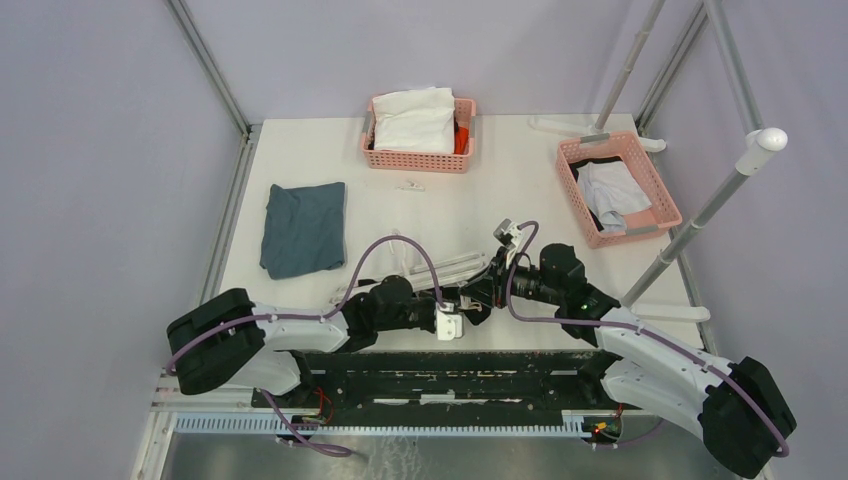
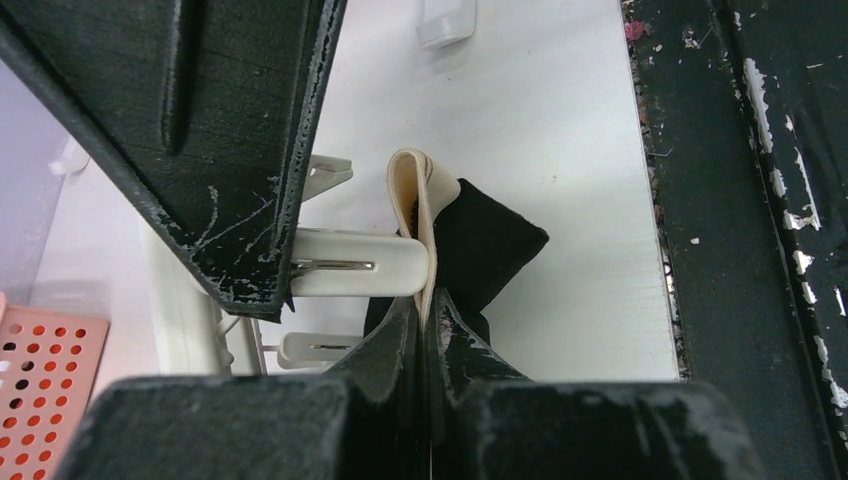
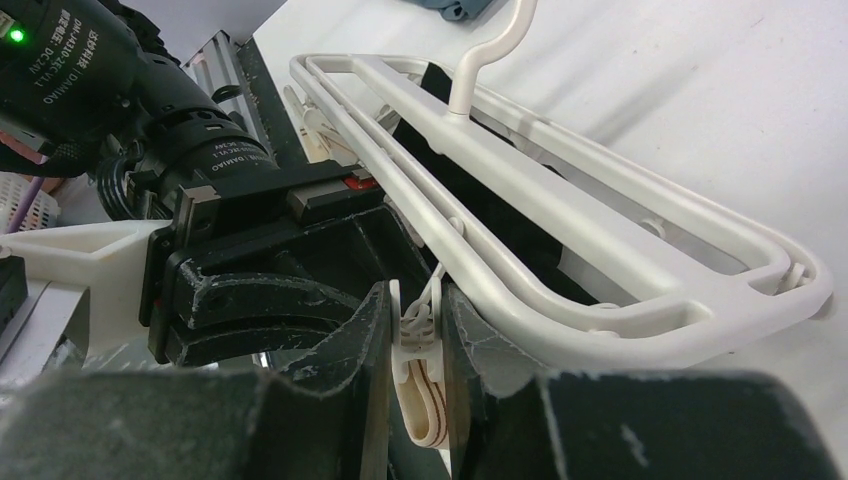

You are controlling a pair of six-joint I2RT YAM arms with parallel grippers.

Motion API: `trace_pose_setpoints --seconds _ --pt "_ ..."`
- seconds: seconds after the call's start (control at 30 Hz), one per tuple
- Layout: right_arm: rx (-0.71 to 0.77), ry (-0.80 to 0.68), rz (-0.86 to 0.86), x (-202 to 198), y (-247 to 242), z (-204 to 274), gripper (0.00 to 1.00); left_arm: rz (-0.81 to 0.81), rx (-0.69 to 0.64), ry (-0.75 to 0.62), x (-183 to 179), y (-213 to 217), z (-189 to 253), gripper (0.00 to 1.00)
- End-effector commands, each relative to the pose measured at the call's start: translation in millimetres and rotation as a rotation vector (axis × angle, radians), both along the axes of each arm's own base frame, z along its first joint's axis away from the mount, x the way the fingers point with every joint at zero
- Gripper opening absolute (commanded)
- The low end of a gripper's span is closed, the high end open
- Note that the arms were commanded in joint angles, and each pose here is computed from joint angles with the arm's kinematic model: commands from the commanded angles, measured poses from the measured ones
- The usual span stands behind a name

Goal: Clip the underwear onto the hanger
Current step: Clamp the underwear onto the hanger.

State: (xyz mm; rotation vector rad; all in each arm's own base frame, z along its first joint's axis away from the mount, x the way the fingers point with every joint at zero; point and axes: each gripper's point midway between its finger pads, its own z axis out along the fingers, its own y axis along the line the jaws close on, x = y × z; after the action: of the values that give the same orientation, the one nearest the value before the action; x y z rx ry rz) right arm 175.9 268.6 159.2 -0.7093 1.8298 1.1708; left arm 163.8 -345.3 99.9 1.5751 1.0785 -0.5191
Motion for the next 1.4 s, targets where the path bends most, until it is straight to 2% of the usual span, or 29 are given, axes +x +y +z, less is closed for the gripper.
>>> trace_pose_setpoints --seconds 0.0,0.5,1.03,1.37 --pt "0.087 -0.082 0.071 -5.8 12.7 42.4 0.00 0.055 -0.103 0.016 12.4 -10.1 37.1 0.03" --pt "0.060 -0.089 0.065 -4.8 12.4 35.6 0.00 0.068 -0.121 0.092 8.5 -10.5 45.3 0.03" --pt "0.064 -0.108 0.041 0.1 13.9 39.4 0.02 0.002 -0.048 0.217 -9.9 -15.2 32.1 0.03" --pt "0.069 -0.100 0.042 0.0 17.3 40.1 0.02 -0.001 -0.027 0.235 -10.8 -15.8 24.7 0.03"
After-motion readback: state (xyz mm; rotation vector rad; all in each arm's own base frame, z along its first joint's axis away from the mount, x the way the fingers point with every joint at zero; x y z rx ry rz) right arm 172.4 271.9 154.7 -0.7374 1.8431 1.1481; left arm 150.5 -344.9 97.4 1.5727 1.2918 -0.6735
